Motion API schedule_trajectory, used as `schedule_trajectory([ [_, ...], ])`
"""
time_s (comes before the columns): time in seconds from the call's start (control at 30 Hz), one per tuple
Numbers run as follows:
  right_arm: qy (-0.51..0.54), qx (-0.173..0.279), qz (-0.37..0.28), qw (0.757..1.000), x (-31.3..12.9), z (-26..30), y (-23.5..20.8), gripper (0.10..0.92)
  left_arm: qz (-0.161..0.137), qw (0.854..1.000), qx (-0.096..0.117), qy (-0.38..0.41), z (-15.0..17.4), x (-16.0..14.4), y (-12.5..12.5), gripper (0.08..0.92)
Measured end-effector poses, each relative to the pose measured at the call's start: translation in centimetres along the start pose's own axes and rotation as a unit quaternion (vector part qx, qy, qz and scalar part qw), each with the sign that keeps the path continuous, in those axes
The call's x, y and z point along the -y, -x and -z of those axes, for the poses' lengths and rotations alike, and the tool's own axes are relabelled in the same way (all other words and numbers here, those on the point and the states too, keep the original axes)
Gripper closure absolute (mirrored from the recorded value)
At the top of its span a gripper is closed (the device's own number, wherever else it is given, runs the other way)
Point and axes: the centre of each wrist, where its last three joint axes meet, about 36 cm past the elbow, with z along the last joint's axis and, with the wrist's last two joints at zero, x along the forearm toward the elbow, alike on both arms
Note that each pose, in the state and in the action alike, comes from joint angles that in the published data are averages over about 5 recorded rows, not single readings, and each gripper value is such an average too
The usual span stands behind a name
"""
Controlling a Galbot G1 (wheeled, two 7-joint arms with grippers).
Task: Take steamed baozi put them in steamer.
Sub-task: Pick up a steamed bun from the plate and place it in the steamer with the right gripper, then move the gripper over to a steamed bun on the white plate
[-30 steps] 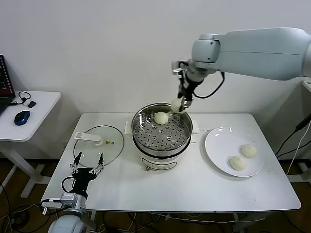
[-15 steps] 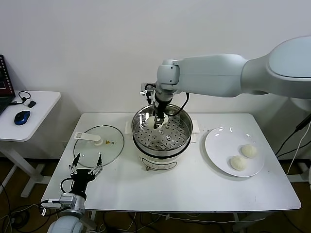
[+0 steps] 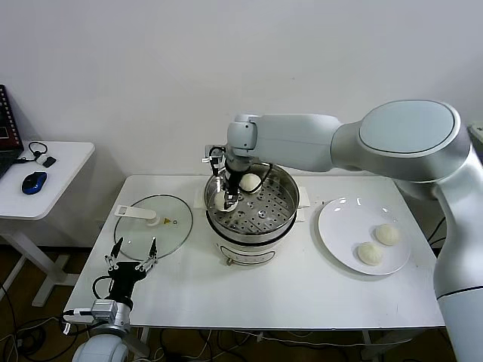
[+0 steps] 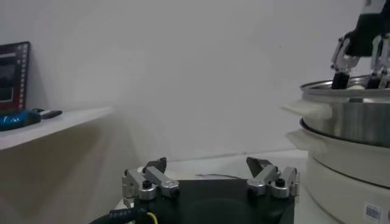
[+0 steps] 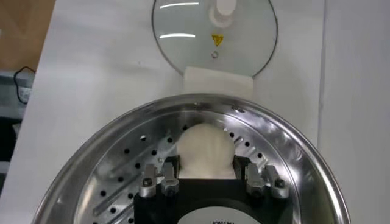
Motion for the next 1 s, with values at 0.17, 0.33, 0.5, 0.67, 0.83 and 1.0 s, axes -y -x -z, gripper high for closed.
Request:
schedule_trajectory([
  [0.17,0.001,0.002,-0.004,1.0,0.2,0.1,0.4,0.307,0.0,1.0,0.0,0.0,0.0,0.0,0.0,0.177],
  [0.33,0.002,0.004,-0.008,1.0,0.5,-0.1,-0.2,0.212,0.001,1.0,0.001,0.0,0.1,-0.1,-0.1,0.177],
  [0.5,-0.001,0.001,-0.01,1.0,0.9,-1.0,-2.6,0.2,0.004,1.0,0.001,0.002,0.2,-0.4,-0.3,0.177],
  [0.67,-0.008,-0.009,-0.009,1.0,1.2,-3.4,-6.4,0.2,0.006,1.0,0.001,0.004,0.4,-0.5,-0.5,0.177],
  [0.83,-0.01,-0.02,-0.007,1.0,1.2,-7.9,-10.8,0.2,0.007,1.0,0.001,0.006,0.5,-0.5,-0.8,0.177],
  [1.0,-0.007,-0.03,-0.003,1.0,0.6,-14.8,-14.5,0.2,0.009,1.0,-0.001,0.007,0.4,-0.3,-1.2,0.177],
])
